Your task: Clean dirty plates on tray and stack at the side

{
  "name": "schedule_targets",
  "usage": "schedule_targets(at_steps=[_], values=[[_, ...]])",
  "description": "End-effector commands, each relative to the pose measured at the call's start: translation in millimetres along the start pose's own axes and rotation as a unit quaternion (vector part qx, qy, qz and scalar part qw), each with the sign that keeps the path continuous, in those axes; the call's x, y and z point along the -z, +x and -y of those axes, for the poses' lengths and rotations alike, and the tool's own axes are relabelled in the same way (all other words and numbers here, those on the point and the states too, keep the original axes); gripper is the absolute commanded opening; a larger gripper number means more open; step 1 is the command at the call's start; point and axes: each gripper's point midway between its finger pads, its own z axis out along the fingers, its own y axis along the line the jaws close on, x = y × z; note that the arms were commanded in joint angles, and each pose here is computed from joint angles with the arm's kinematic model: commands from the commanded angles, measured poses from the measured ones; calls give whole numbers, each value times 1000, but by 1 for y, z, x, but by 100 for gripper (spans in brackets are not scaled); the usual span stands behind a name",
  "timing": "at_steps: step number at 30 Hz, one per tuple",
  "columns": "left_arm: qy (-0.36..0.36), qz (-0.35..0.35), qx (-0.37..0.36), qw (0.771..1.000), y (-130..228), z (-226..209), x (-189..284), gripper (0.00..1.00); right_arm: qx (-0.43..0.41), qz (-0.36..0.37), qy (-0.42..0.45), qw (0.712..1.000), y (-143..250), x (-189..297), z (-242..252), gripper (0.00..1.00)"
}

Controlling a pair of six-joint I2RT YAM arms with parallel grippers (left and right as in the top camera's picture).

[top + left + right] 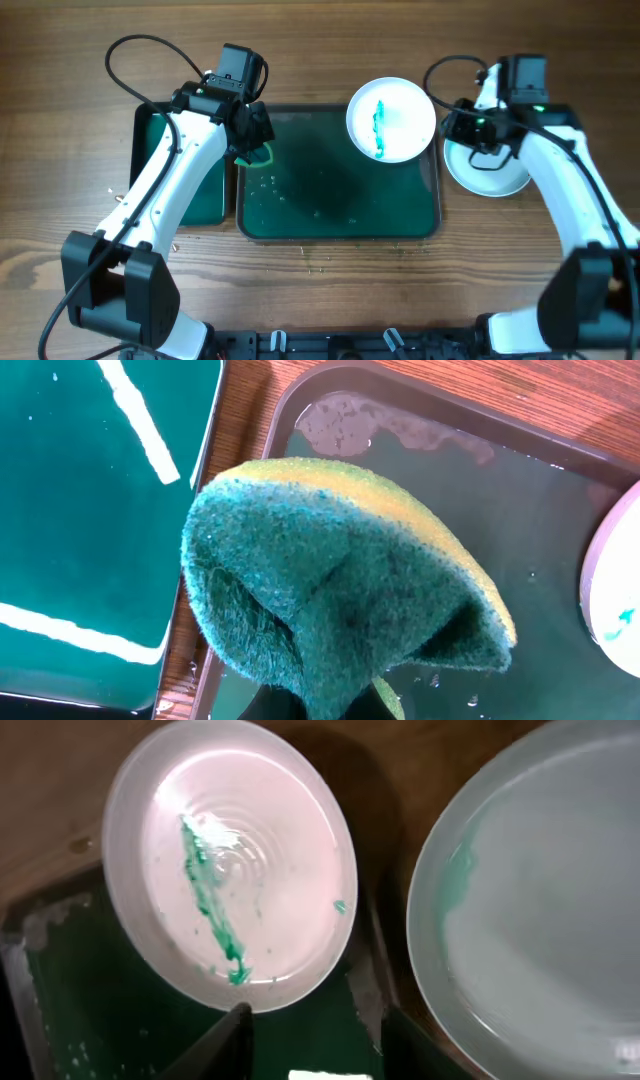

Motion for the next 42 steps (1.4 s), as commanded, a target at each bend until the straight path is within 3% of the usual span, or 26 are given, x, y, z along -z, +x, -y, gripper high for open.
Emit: schedule_targets(at_steps=[1,8,16,18,21,28,33,34,39,42], values=[[4,0,11,1000,-2,1,0,4,-44,-39,30,998,18,-33,7,37],[4,0,11,1000,-1,1,0,4,-35,-91,49,994,41,-79,12,18],[4,0,11,1000,-1,1,0,4,-20,-114,57,992,51,-99,20,20],[4,0,11,1000,-1,1,0,4,-4,-125,51,991,57,-100,15,16],[4,0,11,1000,-1,1,0,4,37,-163,15,986,78,-99,-5,15],[4,0,11,1000,-1,1,0,4,93,-242,33,965,131,-90,-20,16],[4,0,11,1000,-2,1,0,4,154,-275,32,949,152,-78,-25,28],[4,0,11,1000,-2,1,0,4,177,-267,23,947,147,-77,-27,37],[4,0,11,1000,-2,1,0,4,264,-198,18,944,110,-86,-32,61],[4,0,11,1000,-2,1,0,4,321,-139,-2,937,85,-97,-46,64]])
